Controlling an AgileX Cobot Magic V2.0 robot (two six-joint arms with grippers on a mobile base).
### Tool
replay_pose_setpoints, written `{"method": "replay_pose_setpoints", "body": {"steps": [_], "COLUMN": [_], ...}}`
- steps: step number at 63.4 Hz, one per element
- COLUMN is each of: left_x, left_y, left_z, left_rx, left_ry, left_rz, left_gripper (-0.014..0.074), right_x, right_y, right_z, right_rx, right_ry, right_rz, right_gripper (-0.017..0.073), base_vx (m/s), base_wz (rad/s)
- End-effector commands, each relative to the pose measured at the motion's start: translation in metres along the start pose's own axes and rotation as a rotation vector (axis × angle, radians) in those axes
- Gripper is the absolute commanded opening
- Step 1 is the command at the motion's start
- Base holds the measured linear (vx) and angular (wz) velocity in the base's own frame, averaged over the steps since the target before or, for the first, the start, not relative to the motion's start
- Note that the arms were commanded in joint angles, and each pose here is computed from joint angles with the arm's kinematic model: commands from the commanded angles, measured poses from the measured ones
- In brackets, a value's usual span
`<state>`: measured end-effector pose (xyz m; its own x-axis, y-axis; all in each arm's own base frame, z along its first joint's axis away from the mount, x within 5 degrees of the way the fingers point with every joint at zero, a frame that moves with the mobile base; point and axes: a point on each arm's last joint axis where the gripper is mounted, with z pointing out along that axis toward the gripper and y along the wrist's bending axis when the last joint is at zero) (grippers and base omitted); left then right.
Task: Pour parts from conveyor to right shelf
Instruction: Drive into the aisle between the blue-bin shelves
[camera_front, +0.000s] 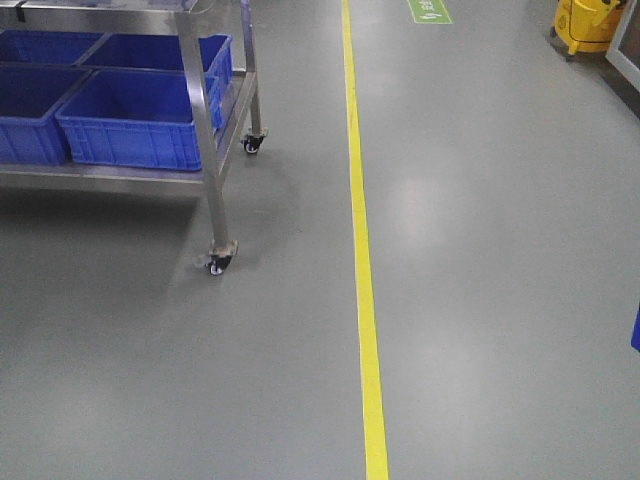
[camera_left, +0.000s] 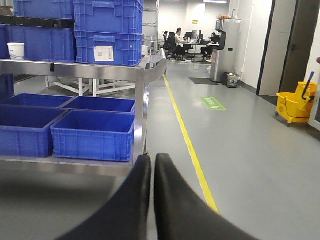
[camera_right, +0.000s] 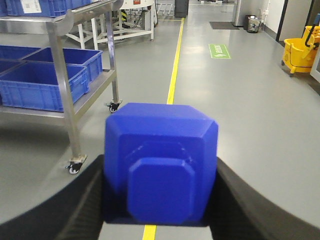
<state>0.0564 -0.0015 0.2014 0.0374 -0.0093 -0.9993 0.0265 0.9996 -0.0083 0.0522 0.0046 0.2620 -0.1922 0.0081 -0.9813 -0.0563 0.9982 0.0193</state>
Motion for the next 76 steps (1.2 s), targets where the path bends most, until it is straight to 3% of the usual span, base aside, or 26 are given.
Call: {"method": "replay_pose_setpoints", "body": {"steps": [1,37,76], "left_x": [0.0028,0.0028,0.0028], "left_y": [0.0001,0.0001,0.0001], "left_z": [-0.0001,-0.0001,-0.0001], "left_rx": [0.002,0.002,0.002], "left_ry": [-0.058,-0.058,-0.058], "left_rz": [-0.012,-0.012,-0.012], "left_gripper": [-0.0006,-0.0006,-0.0006], "right_x": [-0.0148,-0.0148,-0.0148], "right_y": [-0.0005,-0.0005,-0.0005], "right_z": [-0.0019,-0.0019,-0.0019], "right_rx": [0.009,0.009,0.009], "right_ry": [-0.093,-0.093,-0.093], "right_rz": [-0.004,-0.004,-0.004], "right_gripper": [-0.0008,-0.0008,-0.0008], "base_vx": [0.67,0.59,0.42], "base_wz": [0.02,0.11,0.84]}}
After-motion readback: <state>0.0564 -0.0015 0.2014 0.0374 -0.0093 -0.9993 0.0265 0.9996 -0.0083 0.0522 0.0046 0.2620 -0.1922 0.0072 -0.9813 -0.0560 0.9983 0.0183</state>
